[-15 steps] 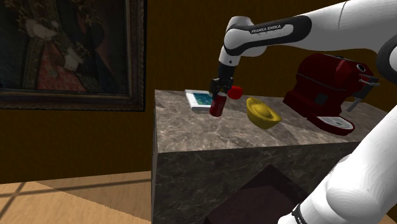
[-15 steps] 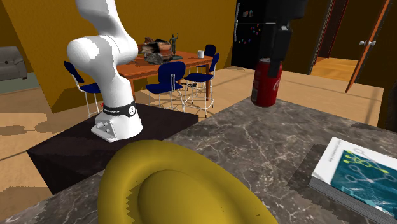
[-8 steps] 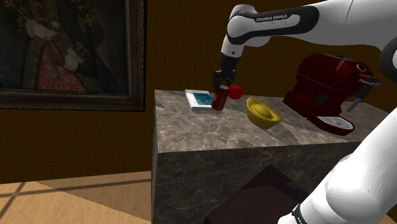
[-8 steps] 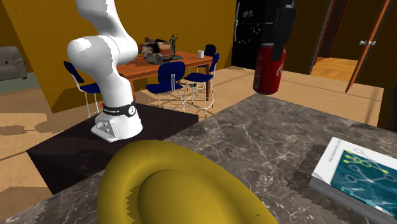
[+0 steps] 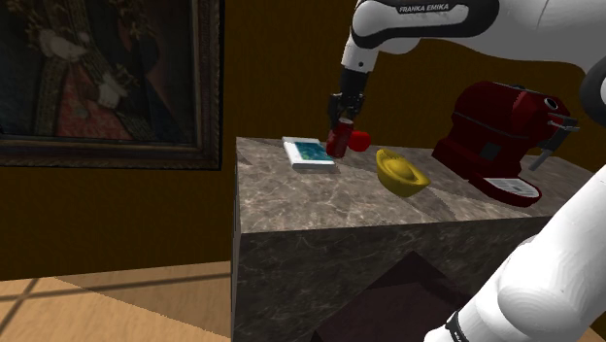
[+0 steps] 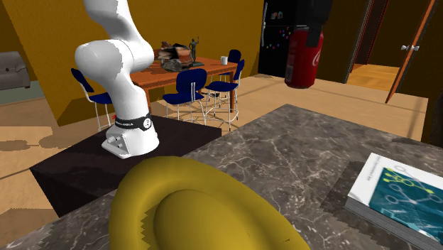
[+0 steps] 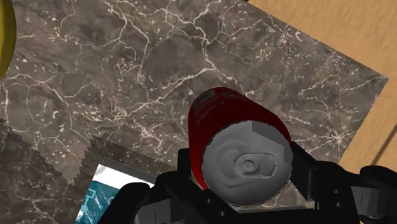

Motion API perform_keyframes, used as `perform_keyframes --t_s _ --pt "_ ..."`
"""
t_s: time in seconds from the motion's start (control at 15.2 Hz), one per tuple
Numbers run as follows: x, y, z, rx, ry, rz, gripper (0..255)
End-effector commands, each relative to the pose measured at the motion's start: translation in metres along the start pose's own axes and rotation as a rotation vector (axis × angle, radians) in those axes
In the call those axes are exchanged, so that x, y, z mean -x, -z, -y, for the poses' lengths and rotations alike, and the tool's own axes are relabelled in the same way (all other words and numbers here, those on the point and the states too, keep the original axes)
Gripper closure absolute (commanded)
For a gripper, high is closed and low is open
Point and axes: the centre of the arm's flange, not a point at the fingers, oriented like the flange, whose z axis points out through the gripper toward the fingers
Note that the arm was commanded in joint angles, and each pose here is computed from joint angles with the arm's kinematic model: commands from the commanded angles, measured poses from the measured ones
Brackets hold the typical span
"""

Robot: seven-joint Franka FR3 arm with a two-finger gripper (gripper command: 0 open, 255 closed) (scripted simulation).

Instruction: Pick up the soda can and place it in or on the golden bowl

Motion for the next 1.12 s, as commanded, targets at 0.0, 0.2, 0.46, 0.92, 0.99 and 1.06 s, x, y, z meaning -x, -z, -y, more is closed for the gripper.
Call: perform_keyframes --t_s 0.0,0.2,0.46,0.92,0.99,1.06 --pt "0.004 0.005 -0.012 0.000 0.000 0.000 255" --pt "0.016 0.010 -0.049 0.000 0.000 0.000 255" --pt "0.031 0.017 -0.099 0.000 0.000 0.000 255" --pt "0.059 0.029 -0.187 0.000 0.000 0.000 255" --pt "0.063 0.031 -0.199 0.000 0.000 0.000 255" --pt "0.067 0.032 -0.212 0.000 0.000 0.000 255"
